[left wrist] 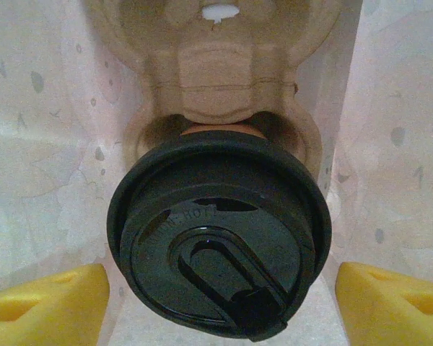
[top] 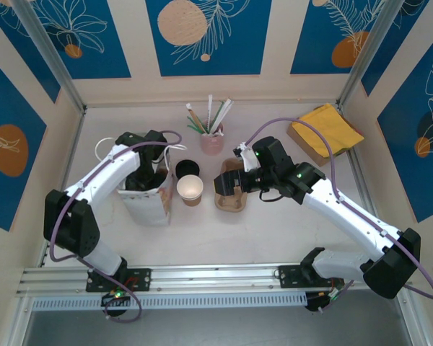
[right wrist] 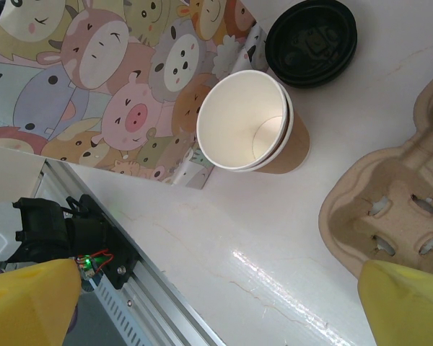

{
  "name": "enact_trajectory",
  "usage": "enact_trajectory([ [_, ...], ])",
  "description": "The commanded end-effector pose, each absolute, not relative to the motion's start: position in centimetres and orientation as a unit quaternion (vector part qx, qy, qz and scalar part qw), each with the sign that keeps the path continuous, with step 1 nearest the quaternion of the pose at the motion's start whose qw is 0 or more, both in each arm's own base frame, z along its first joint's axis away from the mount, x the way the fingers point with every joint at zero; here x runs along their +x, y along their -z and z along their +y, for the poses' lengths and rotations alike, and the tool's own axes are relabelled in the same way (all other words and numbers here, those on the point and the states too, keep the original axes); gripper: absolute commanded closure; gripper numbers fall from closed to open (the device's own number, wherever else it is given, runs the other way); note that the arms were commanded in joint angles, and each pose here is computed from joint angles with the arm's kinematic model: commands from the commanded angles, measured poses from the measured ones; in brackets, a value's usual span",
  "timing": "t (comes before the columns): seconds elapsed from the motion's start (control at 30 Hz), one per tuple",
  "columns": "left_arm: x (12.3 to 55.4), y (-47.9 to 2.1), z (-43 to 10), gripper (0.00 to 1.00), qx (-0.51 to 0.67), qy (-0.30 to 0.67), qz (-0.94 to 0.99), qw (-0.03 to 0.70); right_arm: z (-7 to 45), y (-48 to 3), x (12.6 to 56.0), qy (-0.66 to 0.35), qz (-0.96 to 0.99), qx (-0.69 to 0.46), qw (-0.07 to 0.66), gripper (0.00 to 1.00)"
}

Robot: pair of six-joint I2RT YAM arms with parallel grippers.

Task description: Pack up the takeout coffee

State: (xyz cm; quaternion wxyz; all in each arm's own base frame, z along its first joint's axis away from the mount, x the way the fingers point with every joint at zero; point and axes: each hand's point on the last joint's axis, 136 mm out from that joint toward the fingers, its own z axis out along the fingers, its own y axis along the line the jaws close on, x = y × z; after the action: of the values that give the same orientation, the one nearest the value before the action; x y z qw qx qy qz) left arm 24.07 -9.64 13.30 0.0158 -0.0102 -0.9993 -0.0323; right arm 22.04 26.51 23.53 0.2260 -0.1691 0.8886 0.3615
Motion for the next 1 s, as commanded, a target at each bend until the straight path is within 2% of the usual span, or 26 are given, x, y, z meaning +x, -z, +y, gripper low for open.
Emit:
enact_trajectory([
  [0.0,23.8,-14.6,-8.9,0.19,0.003,0.034,-0.999,0.011,26.8,-24.6,21.8,-0.37,0.883,-0.172,0.231,0.01],
  [0.97,23.6,-15.3,-8.9,0.16,0.005,0.028,-1.0,0.005,24.7,-24.8,21.8,-0.354,0.888,-0.158,0.246,0.01],
])
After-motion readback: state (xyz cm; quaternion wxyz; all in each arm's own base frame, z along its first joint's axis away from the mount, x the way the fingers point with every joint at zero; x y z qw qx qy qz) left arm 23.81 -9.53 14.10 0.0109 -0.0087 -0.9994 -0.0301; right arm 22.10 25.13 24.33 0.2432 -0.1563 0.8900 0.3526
